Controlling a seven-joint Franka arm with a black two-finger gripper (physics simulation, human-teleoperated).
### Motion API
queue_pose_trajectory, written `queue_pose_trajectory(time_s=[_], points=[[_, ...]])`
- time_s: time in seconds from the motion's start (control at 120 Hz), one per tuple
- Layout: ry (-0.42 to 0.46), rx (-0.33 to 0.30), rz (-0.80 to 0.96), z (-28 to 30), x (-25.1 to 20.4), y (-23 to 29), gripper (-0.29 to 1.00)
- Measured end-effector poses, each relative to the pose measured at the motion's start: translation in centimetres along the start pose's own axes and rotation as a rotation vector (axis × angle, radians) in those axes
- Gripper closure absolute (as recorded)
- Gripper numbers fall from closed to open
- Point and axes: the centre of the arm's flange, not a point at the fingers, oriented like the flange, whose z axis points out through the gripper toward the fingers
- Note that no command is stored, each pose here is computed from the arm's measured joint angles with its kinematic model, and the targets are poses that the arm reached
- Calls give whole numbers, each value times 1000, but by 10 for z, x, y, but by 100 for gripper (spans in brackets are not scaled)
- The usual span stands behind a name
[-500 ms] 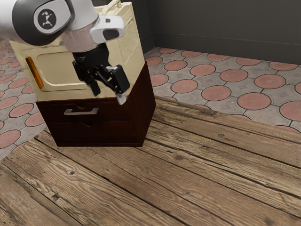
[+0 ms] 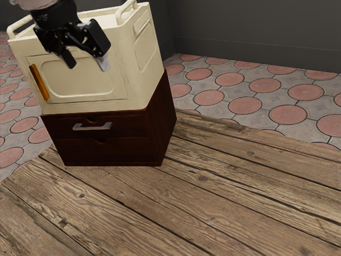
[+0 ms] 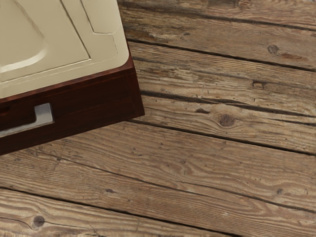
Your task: Pull the drawer handle with one arm to open the drawer
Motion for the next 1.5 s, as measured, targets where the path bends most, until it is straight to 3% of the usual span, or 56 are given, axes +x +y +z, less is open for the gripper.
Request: queue_pose_trajectory(time_s=[0.283,0.542,0.725,1.158,1.5], points=[[-35,7,-458,6,-2,15,0],[-55,29,-743,19,-14,24,0],[-89,54,-1008,73,-32,-37,0],[12,-30,-1344,155,-40,-105,1],[101,-102,-1490,198,-34,-139,0]])
